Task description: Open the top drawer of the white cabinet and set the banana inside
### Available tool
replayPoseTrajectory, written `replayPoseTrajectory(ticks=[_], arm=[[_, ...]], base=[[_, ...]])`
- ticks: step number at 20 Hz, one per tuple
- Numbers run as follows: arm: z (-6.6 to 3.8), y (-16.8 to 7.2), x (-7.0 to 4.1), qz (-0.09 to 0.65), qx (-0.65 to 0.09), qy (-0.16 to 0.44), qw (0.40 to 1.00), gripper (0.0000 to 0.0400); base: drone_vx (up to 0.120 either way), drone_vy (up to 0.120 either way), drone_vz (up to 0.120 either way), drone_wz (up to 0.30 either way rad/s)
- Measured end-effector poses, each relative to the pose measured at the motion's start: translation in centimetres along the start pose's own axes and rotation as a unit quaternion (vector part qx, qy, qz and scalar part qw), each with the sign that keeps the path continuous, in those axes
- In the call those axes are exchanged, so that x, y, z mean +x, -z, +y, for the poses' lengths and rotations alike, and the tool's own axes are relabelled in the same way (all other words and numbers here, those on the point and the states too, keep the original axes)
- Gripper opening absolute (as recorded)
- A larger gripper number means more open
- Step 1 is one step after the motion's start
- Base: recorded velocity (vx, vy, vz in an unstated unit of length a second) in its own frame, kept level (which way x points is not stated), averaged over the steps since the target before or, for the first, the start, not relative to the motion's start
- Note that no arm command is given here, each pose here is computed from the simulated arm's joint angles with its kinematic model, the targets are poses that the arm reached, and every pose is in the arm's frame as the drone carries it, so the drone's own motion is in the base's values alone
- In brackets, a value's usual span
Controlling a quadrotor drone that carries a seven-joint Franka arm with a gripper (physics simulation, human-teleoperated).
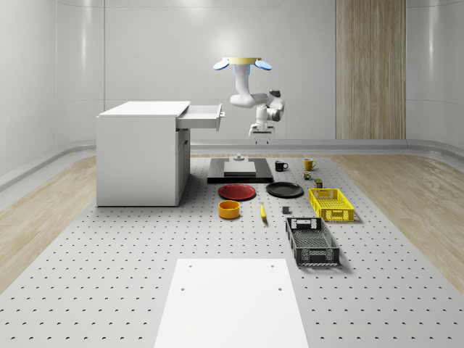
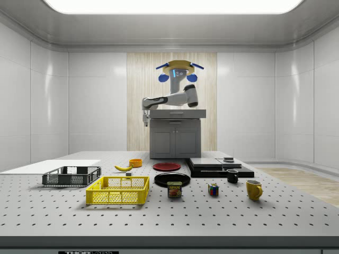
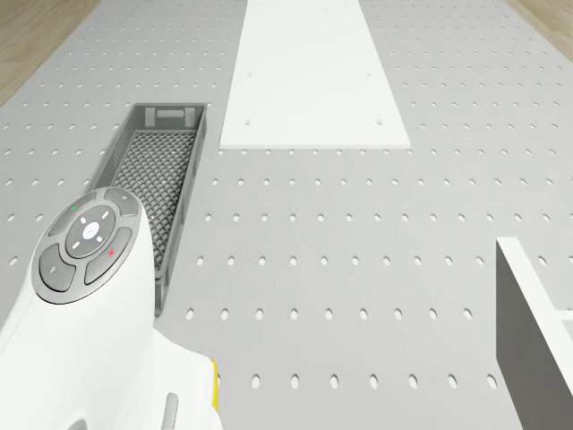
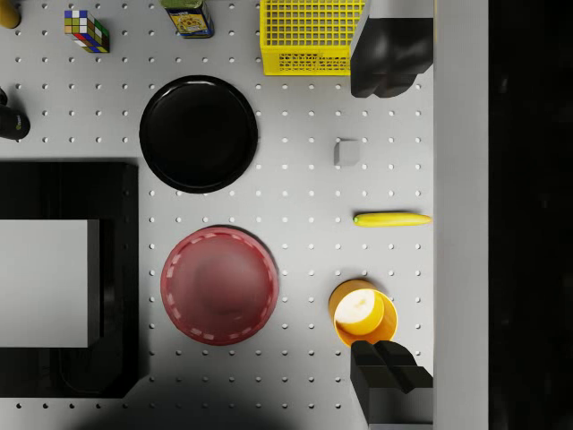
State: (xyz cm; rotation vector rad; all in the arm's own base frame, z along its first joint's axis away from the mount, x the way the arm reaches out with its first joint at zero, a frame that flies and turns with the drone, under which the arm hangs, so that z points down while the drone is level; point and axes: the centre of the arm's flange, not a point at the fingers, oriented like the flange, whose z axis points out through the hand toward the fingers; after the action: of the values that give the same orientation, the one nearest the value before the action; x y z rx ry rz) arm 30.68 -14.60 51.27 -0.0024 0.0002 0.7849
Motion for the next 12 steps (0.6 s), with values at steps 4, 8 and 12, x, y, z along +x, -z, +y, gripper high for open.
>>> replayPoseTrajectory(ticks=[4, 8, 12], arm=[[0.00, 0.00, 0.00, 0.000, 0.000, 0.000, 1.000, 0.0400], [0.00, 0.00, 0.00, 0.000, 0.000, 0.000, 1.000, 0.0400], [0.00, 0.00, 0.00, 0.000, 0.000, 0.000, 1.000, 0.0400]], base=[[0.120, 0.000, -0.120, 0.000], [0.120, 0.000, -0.070, 0.000], [0.120, 0.110, 0.000, 0.000]])
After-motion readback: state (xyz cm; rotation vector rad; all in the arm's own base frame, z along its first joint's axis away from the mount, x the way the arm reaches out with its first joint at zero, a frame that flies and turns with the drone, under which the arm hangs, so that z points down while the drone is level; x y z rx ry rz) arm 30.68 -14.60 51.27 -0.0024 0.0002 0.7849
